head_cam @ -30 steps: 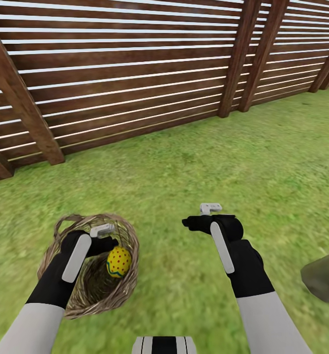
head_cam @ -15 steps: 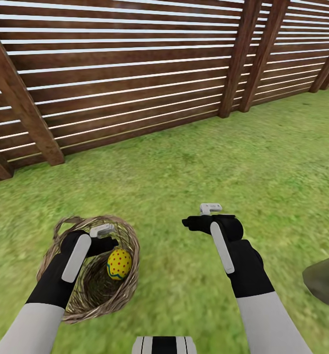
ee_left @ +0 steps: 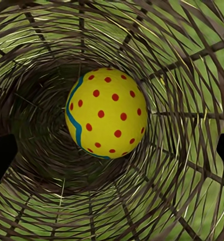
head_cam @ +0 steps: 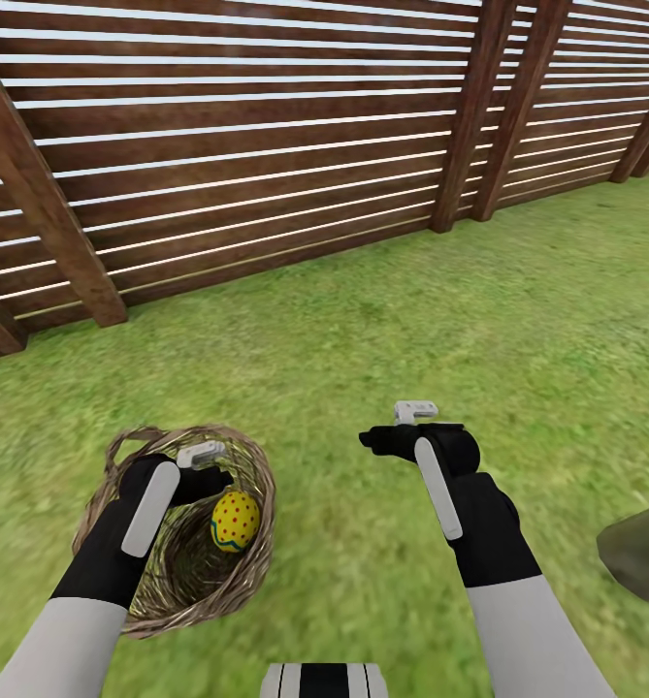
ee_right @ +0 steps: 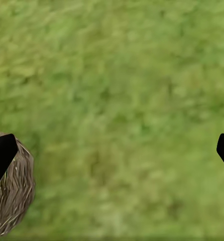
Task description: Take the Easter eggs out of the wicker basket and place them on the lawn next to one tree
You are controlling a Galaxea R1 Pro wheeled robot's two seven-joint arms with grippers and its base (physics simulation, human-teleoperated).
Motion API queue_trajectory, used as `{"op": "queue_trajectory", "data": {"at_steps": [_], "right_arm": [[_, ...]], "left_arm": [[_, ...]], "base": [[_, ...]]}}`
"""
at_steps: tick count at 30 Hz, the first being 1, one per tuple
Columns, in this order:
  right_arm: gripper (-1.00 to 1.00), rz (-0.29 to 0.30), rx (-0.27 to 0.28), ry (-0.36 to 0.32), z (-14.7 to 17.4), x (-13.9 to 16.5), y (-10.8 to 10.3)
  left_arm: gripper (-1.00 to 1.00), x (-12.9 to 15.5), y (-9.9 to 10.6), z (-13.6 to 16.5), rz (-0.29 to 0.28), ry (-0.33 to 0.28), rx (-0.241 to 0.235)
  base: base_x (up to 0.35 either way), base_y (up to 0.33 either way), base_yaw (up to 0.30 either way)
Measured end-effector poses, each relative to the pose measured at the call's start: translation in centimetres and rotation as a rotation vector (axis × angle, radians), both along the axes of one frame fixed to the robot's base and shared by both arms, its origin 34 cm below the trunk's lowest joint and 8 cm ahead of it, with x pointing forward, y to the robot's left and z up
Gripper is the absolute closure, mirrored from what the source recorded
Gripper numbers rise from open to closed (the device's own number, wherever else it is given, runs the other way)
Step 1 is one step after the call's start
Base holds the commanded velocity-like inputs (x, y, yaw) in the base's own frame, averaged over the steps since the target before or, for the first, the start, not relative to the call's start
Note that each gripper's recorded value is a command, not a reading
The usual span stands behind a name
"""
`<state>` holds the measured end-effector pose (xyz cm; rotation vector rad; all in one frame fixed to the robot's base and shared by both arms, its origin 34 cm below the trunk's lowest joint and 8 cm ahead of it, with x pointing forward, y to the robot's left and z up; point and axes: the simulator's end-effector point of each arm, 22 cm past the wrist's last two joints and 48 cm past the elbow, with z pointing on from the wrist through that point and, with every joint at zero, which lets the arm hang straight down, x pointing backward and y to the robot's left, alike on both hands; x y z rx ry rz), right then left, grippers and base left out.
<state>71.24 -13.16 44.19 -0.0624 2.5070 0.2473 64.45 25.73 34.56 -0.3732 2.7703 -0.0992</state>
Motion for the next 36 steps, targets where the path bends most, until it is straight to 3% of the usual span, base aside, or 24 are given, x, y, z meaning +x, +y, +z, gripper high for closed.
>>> {"op": "queue_trajectory", "data": {"at_steps": [5,21,26,36], "right_arm": [[-1.00,0.000,0.000,0.001,0.0,0.0,0.0],[-1.00,0.022,-0.003,0.088,-5.3,-1.9,0.7],[-1.00,0.058,-0.012,0.093,-6.1,-2.3,1.9],[-1.00,0.061,-0.009,0.098,-7.4,-2.2,2.0]], "left_arm": [[-1.00,0.0,0.0,0.0,0.000,0.000,0.001],[-1.00,-1.2,0.0,-3.8,0.000,0.066,0.001],[-1.00,-1.6,0.0,-5.0,0.000,0.087,-0.001],[-1.00,-2.4,0.0,-7.3,0.000,0.126,-0.002]], "base": [[0.000,0.000,0.000],[0.000,0.000,0.000],[0.000,0.000,0.000],[0.000,0.000,0.000]]}}
